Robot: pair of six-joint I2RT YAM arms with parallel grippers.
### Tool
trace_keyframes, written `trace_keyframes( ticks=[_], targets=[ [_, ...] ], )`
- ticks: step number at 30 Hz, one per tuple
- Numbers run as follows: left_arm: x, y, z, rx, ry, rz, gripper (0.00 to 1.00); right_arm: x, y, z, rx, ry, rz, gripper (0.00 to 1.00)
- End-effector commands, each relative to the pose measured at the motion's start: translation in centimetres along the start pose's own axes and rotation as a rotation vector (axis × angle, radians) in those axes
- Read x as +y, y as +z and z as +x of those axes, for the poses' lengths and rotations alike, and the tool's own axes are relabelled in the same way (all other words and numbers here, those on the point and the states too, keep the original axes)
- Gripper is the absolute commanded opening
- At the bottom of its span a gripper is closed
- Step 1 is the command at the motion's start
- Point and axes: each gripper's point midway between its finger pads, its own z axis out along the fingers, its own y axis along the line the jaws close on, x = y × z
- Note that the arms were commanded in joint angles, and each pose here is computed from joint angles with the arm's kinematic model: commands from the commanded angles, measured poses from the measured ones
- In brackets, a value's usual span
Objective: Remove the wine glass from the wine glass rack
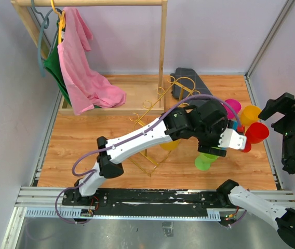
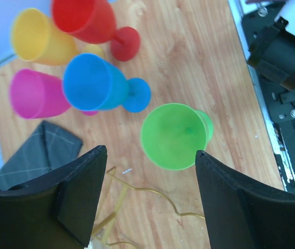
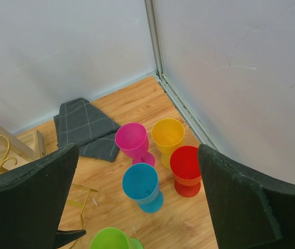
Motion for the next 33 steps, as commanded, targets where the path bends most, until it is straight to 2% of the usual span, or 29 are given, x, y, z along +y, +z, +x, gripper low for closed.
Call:
trace_keyframes(
  ticks=[1,8,12,15,17,21,24,27,33],
  targets=[
    [3.3,-6.8,-5.5,-0.153,0.031,-0.188,0.74,-0.7,-0.5,-1.7,-0.037,0.039,-0.001,0.99],
    [7.8,-16.3,-9.4,-0.269,0.088,-0.499,0.74,3.8,0.4,-2.2,0.006,0.024,-0.113,0.99],
    [10.3,-23.1,-10.1,-0.301,0.122,-0.734,0.74,9.6,1.1,-2.3,0.072,0.037,-0.273,0.99],
    [12.0,-28.1,-9.1,-0.312,0.096,-0.887,0.74,14.0,1.1,-1.8,0.146,0.065,-0.404,0.98],
    [13.4,-31.4,-7.6,-0.312,0.032,-0.964,0.74,16.8,0.7,-1.0,0.211,0.089,-0.491,0.99],
    [16.6,-37.2,-1.6,-0.284,-0.148,-1.082,0.74,21.1,-0.6,1.1,0.348,0.161,-0.643,0.99],
    [17.8,-40.9,3.5,-0.291,-0.293,-1.121,0.74,21.8,-1.8,2.3,0.411,0.228,-0.691,0.99],
    [17.2,-43.3,7.4,-0.322,-0.432,-1.125,0.74,21.0,-2.6,3.7,0.457,0.296,-0.686,0.99],
    [15.5,-42.5,12.9,-0.391,-0.699,-1.027,0.75,21.5,-5.4,8.5,0.629,0.509,-0.758,0.98]
  ],
)
